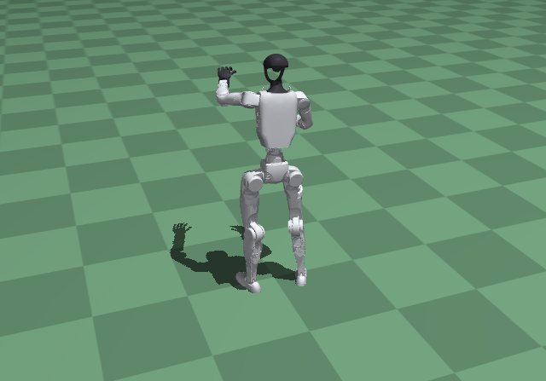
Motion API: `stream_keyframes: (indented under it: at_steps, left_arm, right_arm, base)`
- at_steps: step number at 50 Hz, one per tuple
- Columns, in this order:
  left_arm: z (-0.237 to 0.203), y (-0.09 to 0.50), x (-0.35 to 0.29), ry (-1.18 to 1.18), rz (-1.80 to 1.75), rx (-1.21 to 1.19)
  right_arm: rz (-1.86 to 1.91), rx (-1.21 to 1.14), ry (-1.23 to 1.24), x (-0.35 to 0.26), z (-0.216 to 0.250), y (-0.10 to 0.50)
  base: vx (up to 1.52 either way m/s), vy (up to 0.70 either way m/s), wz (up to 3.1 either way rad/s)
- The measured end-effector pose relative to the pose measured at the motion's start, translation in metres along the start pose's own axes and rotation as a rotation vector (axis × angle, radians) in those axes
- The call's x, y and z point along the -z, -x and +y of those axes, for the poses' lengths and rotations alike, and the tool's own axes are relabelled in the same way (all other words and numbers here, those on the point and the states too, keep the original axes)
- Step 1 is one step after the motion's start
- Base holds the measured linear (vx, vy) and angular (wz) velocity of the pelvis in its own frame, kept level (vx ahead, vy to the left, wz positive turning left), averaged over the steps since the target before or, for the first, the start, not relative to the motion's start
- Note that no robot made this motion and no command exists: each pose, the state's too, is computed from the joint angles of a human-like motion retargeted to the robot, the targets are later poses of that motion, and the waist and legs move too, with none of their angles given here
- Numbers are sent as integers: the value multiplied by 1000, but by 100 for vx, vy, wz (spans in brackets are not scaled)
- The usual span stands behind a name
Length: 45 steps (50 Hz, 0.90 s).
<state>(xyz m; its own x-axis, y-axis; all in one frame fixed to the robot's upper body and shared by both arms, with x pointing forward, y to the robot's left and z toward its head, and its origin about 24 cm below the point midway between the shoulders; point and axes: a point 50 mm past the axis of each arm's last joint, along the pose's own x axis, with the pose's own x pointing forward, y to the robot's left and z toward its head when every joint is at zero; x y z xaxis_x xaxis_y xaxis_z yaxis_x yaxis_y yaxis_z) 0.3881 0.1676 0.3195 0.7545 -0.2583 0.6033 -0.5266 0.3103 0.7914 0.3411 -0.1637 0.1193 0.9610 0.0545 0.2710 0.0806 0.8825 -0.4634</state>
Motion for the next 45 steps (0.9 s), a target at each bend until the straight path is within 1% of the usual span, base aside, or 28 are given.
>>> stream_keyframes:
  at_steps: [3, 5, 10, 15, 22, 45]
  left_arm:
    - [0, -7, -20, -307, -187, 67]
    - [-3, -10, -36, -448, -304, 95]
    - [-19, -9, -74, -615, -552, 154]
    - [-38, -1, -102, -667, -708, 219]
    - [-51, 3, -113, -692, -761, 242]
    - [-47, 1, -106, -749, -765, 246]
  right_arm:
    - [-22, 15, 10, -1, -1, -1]
    - [-34, 28, 8, -2, -2, -2]
    - [-52, 42, -4, -5, -4, -3]
    - [-57, 31, -17, -5, -3, -3]
    - [-51, 31, -29, -3, -2, -2]
    - [-18, 63, -66, 4, -4, 3]
  base:
    - [0, 0, 0]
    - [0, 0, 0]
    - [0, 0, 0]
    - [0, 0, 0]
    - [0, 0, 0]
    - [0, 0, 0]
